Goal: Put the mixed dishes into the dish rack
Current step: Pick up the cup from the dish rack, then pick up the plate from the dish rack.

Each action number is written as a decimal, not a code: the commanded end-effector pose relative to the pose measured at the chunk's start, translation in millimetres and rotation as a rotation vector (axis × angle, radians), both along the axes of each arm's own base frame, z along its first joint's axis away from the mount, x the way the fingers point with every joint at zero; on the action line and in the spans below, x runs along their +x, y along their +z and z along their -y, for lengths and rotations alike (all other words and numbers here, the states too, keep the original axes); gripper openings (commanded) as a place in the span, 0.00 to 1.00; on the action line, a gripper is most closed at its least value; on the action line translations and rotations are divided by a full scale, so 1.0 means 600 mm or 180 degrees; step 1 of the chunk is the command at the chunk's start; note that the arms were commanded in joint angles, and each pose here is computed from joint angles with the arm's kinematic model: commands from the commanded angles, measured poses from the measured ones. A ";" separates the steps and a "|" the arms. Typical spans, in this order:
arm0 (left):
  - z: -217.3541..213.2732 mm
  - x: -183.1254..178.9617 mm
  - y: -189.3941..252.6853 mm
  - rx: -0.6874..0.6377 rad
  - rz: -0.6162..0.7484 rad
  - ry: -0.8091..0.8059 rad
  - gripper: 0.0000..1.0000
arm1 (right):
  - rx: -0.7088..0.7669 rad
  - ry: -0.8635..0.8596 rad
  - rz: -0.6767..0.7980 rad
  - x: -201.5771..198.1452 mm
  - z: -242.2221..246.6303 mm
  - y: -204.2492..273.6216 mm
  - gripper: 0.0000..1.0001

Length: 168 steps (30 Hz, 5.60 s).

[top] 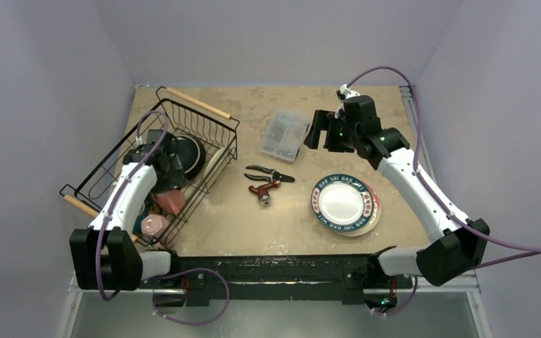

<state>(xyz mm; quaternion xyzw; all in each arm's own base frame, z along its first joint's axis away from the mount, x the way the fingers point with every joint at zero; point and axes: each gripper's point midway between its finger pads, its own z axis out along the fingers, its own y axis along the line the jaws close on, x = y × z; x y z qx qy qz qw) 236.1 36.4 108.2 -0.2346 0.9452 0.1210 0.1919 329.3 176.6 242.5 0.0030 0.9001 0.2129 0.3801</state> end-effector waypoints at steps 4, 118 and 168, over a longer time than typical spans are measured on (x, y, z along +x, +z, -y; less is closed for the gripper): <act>-0.001 0.012 -0.003 -0.0035 0.0085 -0.0004 0.87 | 0.0071 0.0065 0.0192 0.008 -0.009 0.037 0.85; -0.043 0.182 -0.042 -0.1483 0.2157 0.2309 0.97 | -0.1920 0.1745 -0.0064 -0.143 -0.185 -0.226 0.00; -0.058 0.217 0.094 -0.1563 0.3630 0.1755 0.53 | -0.1734 0.1990 -0.0187 -0.159 -0.213 -0.245 0.10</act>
